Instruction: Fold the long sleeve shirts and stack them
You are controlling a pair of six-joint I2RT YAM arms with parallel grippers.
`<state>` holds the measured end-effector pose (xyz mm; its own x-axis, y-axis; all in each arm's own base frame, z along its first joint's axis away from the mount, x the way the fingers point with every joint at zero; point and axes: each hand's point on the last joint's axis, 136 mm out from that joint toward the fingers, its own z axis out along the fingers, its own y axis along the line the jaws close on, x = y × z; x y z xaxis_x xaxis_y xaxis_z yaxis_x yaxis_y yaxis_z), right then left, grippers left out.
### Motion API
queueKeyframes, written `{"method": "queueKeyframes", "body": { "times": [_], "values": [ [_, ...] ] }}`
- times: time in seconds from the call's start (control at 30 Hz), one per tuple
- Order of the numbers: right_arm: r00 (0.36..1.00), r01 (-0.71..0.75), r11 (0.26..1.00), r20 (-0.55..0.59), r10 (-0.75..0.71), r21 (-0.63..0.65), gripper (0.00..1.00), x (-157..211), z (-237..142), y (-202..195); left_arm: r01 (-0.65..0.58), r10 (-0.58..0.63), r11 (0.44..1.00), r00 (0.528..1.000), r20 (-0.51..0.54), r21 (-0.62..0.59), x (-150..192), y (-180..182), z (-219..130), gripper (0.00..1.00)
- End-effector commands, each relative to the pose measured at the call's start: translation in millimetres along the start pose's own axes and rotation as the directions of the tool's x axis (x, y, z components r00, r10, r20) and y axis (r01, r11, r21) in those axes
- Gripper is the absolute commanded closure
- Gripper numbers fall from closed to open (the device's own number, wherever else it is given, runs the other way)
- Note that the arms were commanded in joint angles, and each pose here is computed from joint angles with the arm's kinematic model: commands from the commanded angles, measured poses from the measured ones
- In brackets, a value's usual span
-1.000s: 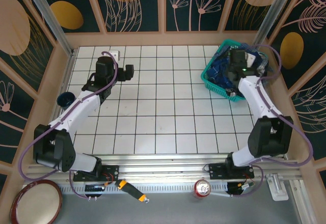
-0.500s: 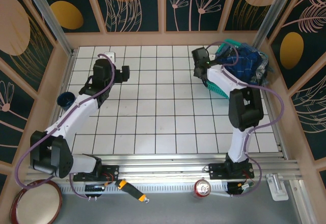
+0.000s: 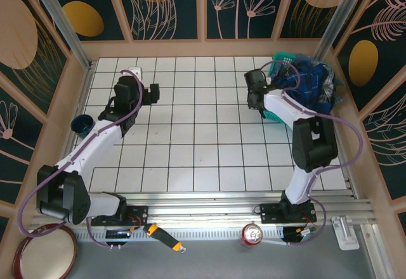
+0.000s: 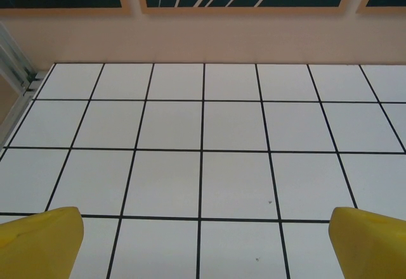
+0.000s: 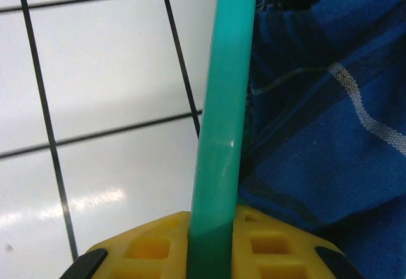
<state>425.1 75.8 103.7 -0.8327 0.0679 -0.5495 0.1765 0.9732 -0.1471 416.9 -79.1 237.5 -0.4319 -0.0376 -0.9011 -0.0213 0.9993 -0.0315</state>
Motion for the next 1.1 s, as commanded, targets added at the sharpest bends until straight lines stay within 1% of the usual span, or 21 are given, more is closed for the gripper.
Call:
{"method": "queueKeyframes", "body": {
  "times": [0.0,0.1,0.27,0.33,0.4,0.53,0.63,0.7,0.73,0.77,0.83,0.87,0.9,0.93,1.03,1.07],
  "values": [
    [0.986,0.131,0.99,-0.097,-0.135,-0.053,0.94,37,11,-14,0.026,-0.025,1.0,0.999,0.047,-0.01,-10,4,-4,0.01],
    [0.971,0.213,0.972,-0.086,-0.222,-0.103,1.0,39,22,-19,0.031,-0.031,0.999,0.998,0.06,-0.006,-13,2,-3,0.01],
    [0.967,0.235,0.949,-0.051,-0.251,-0.209,1.0,20,39,-27,0.035,-0.036,0.999,0.998,0.052,0.017,-14,-3,1,0.01],
    [0.959,0.256,0.936,-0.054,-0.277,-0.239,1.0,15,43,-28,0.041,-0.042,0.999,0.997,0.057,0.025,-17,-5,1,0.01],
    [0.954,0.278,0.931,-0.046,-0.296,-0.235,1.0,8,49,-33,0.044,-0.046,0.998,0.997,0.058,0.036,-17,-6,1,0.01],
    [0.947,0.295,0.917,-0.048,-0.319,-0.269,1.0,2,63,-39,0.058,-0.062,0.997,0.996,0.057,0.056,-18,-10,2,0.01],
    [0.941,0.321,0.914,-0.027,-0.338,-0.249,0.99,-5,70,-43,0.064,-0.068,0.996,0.996,0.054,0.068,-19,-12,1,0.01],
    [0.949,0.303,0.93,-0.024,-0.315,-0.209,0.96,-16,68,-48,0.071,-0.075,0.995,0.996,0.057,0.066,-21,-11,-1,0.01],
    [0.955,0.284,0.937,-0.029,-0.296,-0.204,0.9,-21,62,-47,0.074,-0.078,0.995,0.995,0.059,0.068,-22,-11,-3,0.01],
    [0.961,0.265,0.947,-0.032,-0.276,-0.183,0.79,-27,55,-46,0.076,-0.08,0.995,0.995,0.062,0.072,-23,-12,-4,0.01],
    [0.966,0.257,0.958,0.004,-0.259,-0.129,0.72,-41,30,-39,0.083,-0.089,0.993,0.993,0.071,0.081,-25,-12,-8,0.01],
    [0.964,0.263,0.961,0.043,-0.261,-0.085,0.59,-50,13,-36,0.085,-0.092,0.992,0.993,0.073,0.088,-26,-13,-10,0.01],
    [0.963,0.257,0.966,0.089,-0.254,-0.019,0.39,-58,-4,-35,0.09,-0.097,0.991,0.992,0.076,0.095,-27,-14,-11,0.01],
    [0.964,0.227,0.973,0.135,-0.229,0.03,0.3,-66,-21,-36,0.096,-0.104,0.991,0.992,0.076,0.098,-28,-14,-12,0.01],
    [0.968,0.077,0.995,0.235,-0.091,0.068,0.23,-85,-56,-55,0.112,-0.121,0.988,0.989,0.083,0.108,-31,-14,-17,0.01],
    [0.96,0.003,0.995,0.279,-0.03,0.097,0.17,-90,-66,-71,0.12,-0.13,0.987,0.988,0.087,0.11,-31,-14,-19,0.01]
  ]
}}
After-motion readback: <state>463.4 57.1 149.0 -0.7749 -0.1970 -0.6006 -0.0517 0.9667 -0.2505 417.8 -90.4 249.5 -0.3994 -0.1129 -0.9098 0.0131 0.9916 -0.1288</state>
